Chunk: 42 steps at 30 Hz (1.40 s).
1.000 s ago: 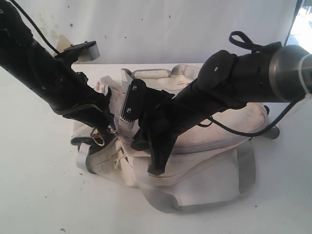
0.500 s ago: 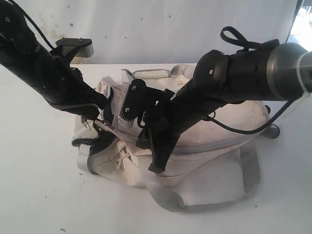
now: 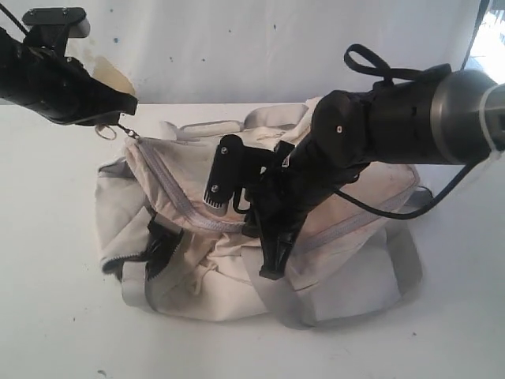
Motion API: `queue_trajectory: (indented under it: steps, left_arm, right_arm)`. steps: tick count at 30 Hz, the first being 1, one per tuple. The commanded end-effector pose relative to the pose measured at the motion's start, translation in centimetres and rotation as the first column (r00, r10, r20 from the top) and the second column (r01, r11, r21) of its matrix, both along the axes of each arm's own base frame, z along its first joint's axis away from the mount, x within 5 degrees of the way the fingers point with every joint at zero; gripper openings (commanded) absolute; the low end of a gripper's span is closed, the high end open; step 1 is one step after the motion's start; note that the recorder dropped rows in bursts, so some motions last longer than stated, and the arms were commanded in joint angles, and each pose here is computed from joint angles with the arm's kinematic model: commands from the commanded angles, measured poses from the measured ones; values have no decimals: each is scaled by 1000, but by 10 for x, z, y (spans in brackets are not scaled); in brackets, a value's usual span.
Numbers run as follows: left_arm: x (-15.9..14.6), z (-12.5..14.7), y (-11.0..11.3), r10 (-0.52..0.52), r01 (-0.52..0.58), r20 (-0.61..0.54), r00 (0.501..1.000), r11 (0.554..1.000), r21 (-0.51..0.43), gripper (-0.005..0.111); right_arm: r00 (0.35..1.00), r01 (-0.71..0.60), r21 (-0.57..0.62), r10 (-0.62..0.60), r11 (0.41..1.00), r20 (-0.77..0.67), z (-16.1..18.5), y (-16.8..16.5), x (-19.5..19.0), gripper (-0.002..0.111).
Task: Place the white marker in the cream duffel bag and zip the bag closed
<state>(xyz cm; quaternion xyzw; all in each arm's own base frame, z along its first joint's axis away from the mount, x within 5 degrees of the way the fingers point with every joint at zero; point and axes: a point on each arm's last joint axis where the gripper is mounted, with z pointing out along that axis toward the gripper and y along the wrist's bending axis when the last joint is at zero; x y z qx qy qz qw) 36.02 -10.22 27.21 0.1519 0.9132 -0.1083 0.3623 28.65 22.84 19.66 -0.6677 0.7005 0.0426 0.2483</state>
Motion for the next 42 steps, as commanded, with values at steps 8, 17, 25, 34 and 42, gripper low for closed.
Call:
queue_trajectory:
  steps: [8,17,25,34,42]
  left_arm:
    - [12,12,29,31,-47,148,988,993,105,0]
    - [12,12,31,33,-48,142,989,993,106,3]
    - [12,12,30,34,-50,147,988,994,101,58]
    - [12,13,30,34,-49,147,988,994,101,79]
    - [2,31,23,72,-77,166,983,997,22,59]
  right_arm:
    - [996,92,-34,-91,995,23,-6,-13,9,0]
    - [890,455,75,-456,887,-8,-3,-33,29,0]
    - [869,495,128,-492,860,-53,-2,-29,29,51]
    - [825,564,176,-557,807,-91,0,-28,31,68]
    - [726,687,231,-660,689,-192,31,-35,19,68]
